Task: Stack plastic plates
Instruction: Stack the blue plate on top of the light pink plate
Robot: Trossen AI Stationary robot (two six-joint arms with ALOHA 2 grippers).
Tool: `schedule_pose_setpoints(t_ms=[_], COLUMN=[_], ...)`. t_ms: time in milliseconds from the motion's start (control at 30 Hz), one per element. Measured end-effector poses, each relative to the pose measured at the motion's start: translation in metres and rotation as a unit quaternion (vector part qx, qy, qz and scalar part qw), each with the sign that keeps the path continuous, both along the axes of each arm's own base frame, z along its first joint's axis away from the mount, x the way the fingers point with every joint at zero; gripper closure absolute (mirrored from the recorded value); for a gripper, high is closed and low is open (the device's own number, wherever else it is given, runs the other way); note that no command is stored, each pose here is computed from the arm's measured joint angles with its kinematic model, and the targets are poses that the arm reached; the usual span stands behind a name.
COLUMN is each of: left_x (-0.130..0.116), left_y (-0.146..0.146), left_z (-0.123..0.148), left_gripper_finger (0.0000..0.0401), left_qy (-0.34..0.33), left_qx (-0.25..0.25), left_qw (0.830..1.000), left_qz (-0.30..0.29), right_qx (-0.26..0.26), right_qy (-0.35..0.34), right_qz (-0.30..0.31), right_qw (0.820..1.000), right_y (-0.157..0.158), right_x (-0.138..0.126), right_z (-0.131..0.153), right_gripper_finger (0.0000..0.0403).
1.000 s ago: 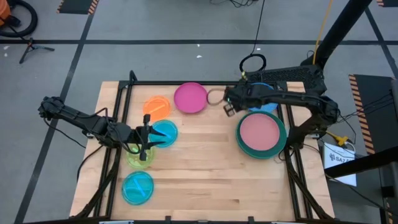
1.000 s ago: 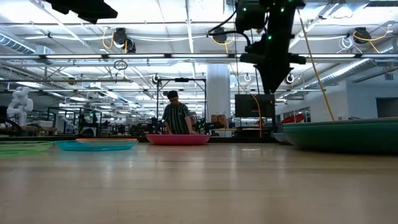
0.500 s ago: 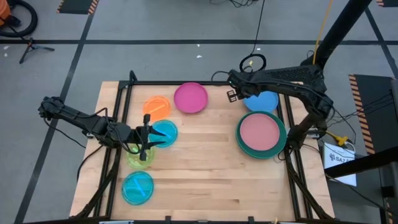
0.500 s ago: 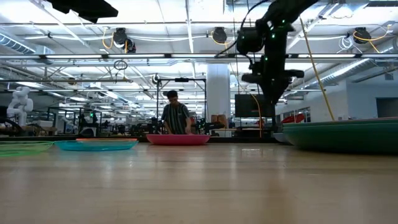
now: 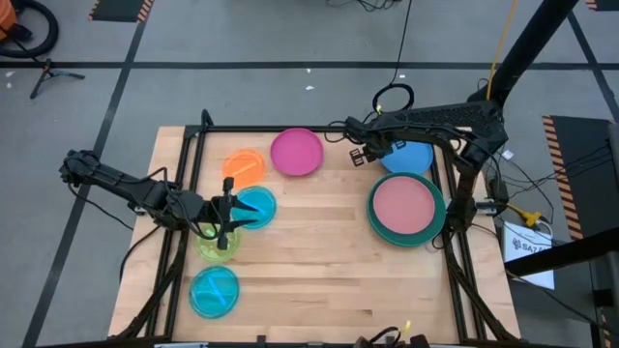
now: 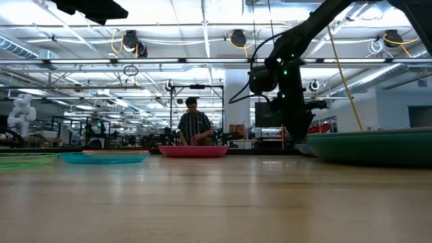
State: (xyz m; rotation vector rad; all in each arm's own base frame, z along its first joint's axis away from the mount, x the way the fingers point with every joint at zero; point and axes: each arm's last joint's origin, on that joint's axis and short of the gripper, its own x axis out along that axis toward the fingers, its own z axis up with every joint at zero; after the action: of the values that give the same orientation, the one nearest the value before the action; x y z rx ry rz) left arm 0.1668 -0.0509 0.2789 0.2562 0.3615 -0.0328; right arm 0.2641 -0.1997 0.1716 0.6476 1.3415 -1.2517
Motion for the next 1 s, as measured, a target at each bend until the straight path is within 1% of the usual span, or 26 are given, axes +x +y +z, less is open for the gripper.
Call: schedule_pose_setpoints(t_ms=[233,433,767,900,1000], left_x=[0.0,0.0,0.0,0.0,0.0], left_y=[0.0,0.0,0.0,0.0,0.0], left_z=[0.0,0.0,0.0,0.0,0.0], left_gripper_finger=[0.0276,0.0276,0.0276,0.0276,0.0276], left_qy=[0.0,0.0,0.0,0.0,0.0], left_qx=[0.0,0.0,0.001,0.001,0.001], left_qw=[1.0,1.0,1.0,1.0,1.0], left_qz=[0.0,0.0,0.0,0.0,0.0], right_qx=[0.01,0.005,0.003,0.003,0.003], right_qy=[0.014,0.007,0.004,0.004,0.004], right_qz=[0.0,0.0,-0.003,-0.003,-0.002], right_qw=[1.0,1.0,1.0,1.0,1.0], right_y=[-0.004,-0.008,-0.008,-0.008,-0.008], right_x=[0.002,0.007,0.008,0.008,0.008], right_z=[-0.015,-0.025,-0.026,-0.026,-0.026], right_gripper_finger=[0.0309,0.0309,0.0311,0.0327,0.0354])
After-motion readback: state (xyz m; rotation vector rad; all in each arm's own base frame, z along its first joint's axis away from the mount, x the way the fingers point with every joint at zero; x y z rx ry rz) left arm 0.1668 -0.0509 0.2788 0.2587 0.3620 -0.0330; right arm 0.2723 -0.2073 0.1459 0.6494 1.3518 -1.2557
